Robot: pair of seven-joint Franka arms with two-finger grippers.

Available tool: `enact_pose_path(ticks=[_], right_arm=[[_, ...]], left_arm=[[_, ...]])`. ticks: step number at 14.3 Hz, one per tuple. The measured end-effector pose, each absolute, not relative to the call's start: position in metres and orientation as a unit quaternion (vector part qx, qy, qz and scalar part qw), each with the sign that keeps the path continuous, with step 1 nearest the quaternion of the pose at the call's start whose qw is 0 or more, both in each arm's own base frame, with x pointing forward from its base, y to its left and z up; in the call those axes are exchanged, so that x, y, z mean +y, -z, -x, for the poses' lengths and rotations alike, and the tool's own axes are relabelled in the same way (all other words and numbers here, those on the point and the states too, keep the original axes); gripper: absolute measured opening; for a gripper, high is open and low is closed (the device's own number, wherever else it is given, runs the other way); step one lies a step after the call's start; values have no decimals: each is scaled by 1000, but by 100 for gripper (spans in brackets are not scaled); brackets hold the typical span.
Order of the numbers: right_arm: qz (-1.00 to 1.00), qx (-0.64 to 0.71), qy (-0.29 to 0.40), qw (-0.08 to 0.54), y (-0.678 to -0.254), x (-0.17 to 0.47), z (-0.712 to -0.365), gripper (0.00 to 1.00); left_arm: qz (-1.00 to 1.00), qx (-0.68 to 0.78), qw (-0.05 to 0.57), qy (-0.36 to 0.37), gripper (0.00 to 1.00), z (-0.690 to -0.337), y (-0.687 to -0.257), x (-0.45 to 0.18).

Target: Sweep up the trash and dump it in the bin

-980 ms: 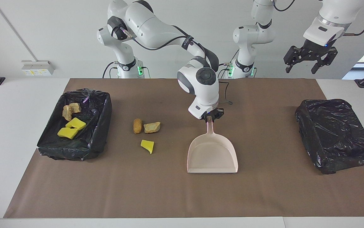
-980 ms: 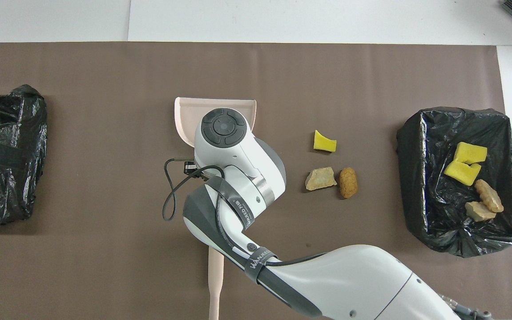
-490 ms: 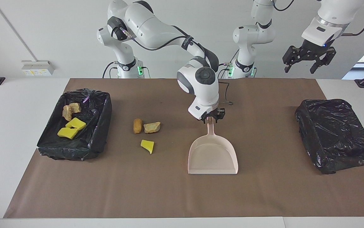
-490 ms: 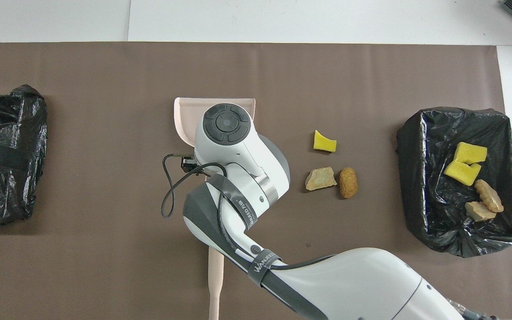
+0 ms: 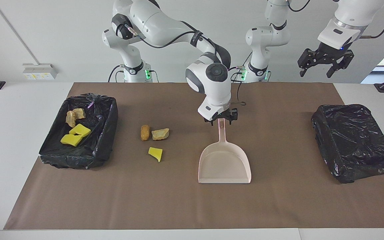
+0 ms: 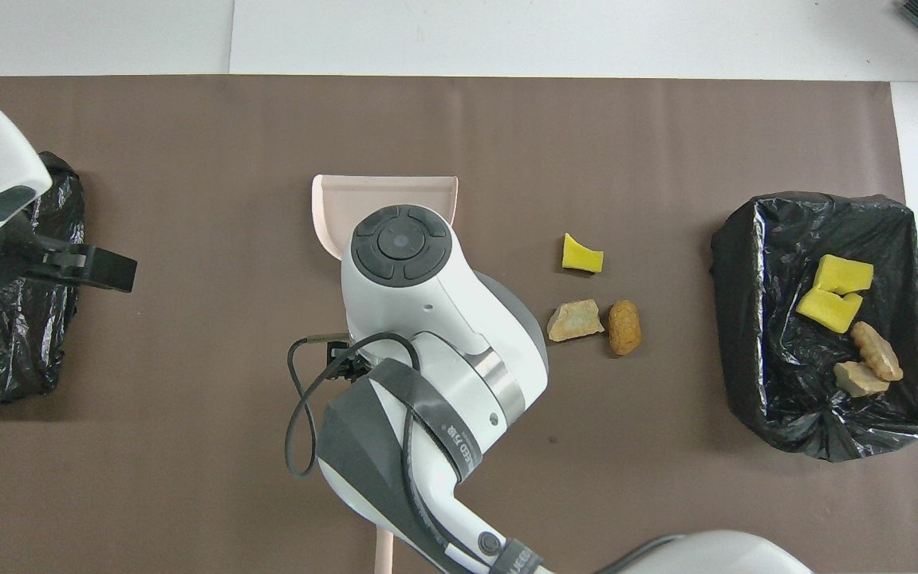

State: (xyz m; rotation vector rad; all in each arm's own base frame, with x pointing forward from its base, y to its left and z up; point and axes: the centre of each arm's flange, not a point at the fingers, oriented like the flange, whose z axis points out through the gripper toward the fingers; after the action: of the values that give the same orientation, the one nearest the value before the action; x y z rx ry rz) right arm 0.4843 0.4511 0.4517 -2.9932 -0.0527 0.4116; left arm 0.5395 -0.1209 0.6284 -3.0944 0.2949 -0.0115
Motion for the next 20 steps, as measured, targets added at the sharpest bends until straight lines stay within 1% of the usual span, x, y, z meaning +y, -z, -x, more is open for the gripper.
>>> enact_pose_path(ticks=[1,3,6,8,9,11,13,15,17,20], right_arm=[[987,-20,-145,60,-457,449,-463,100],[986,-28,-151,68,-460,449,-406,100],[984,-26,-152,89,-434,450,-308,100],[985,-6,-154,79,-422,453,-254,100],[986,2,-152,73,-413,455,-236,100],[987,10,-149,64,-389,456,-215,100],[987,11,-148,58,-366,455,-208,100],[987,17,-145,62,-354,456,-211,100],[988,26,-129,81,-345,462,-220,100],[988,34,-119,93,-330,467,-227,100]], left_arm=[[996,92,14,4,100,-546,-613,-138],[996,90,7,-2,100,-557,-579,-176],[997,82,-6,-11,100,-567,-536,-216],[996,81,-11,-24,100,-570,-509,-236],[997,71,-15,-25,100,-571,-494,-248],[999,43,-23,-19,100,-570,-461,-275],[998,53,-16,-26,100,-561,-427,-299],[997,71,-6,-27,100,-551,-395,-322],[996,82,-8,-24,99,-540,-368,-333],[996,86,-12,-18,96,-534,-351,-334]])
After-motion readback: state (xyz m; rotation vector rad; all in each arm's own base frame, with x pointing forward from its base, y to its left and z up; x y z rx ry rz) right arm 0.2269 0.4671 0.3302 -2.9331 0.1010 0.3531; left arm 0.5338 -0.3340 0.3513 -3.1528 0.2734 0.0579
